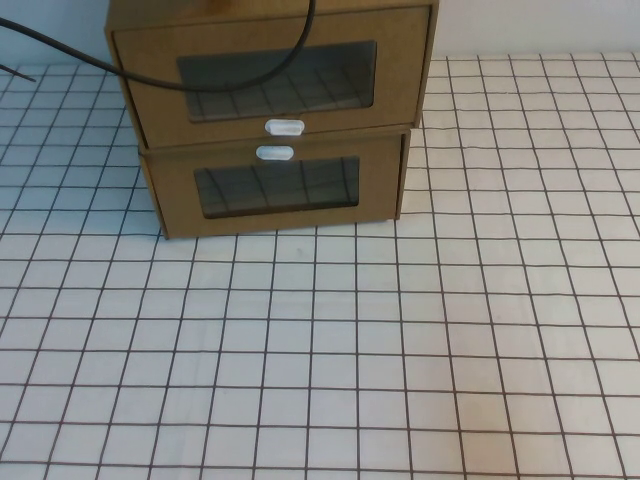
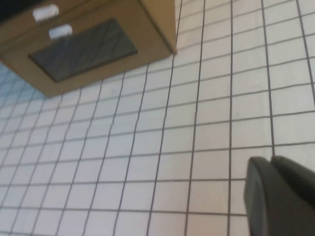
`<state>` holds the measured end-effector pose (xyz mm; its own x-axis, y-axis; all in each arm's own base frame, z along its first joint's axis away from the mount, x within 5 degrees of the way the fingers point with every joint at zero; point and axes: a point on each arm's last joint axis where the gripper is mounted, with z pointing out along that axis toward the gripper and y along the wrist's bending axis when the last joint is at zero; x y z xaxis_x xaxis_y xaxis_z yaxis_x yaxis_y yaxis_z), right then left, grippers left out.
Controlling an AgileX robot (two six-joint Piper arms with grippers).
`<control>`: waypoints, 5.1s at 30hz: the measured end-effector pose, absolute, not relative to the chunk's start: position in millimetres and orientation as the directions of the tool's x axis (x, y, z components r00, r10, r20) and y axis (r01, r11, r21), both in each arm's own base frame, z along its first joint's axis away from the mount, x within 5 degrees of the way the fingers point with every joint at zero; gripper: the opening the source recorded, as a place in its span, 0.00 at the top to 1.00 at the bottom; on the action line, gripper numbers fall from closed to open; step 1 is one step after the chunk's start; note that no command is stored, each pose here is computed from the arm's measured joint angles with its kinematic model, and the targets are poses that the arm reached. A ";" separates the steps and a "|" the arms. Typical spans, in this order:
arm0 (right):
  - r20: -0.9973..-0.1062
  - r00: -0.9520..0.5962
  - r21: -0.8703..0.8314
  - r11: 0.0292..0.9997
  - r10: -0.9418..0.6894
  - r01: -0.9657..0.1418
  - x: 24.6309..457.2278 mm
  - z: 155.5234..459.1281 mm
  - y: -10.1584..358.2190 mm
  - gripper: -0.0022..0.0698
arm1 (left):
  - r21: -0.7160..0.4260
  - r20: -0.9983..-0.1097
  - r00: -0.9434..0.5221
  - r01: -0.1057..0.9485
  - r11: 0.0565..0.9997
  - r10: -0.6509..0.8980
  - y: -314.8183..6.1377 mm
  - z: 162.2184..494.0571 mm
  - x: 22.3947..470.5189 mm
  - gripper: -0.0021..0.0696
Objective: Open the shoe box
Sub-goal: 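Pull the top drawer of the cardboard box fully open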
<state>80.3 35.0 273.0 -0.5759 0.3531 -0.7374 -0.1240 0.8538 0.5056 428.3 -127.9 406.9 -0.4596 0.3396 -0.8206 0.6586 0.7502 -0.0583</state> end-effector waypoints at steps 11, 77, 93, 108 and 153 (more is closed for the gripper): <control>-0.671 -0.739 0.373 0.889 0.059 -0.268 167.6 316.5 46.8 0.99 | -0.061 -0.820 -0.462 0.657 0.751 0.337 -127.9 406.9 428.3 0.97; -0.398 0.283 -0.839 0.221 -0.873 -0.498 322.1 260.0 330.1 0.67 | -0.117 -0.793 -0.515 0.653 0.748 0.325 -122.8 406.0 425.1 0.97; -0.428 0.263 -0.837 0.270 -0.865 -0.476 322.2 276.7 322.4 0.69 | -0.117 -0.793 -0.515 0.653 0.748 0.325 -122.8 406.0 425.1 0.97; -0.412 0.294 -0.852 0.251 -0.862 -0.459 333.9 270.6 337.5 0.69 | -0.118 -0.792 -0.516 0.653 0.748 0.326 -122.8 405.9 425.0 0.97; -0.451 0.195 -0.820 0.318 -0.871 -0.475 345.5 266.6 324.5 0.72 | -0.124 -0.788 -0.521 0.657 0.744 0.329 -123.1 405.5 424.2 0.97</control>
<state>345.5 324.5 266.6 0.1951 -0.8710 -0.4509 -0.4749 0.3183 -0.8204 424.2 -123.1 405.5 -0.5210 0.3289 -0.7876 0.6570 0.7437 -0.1240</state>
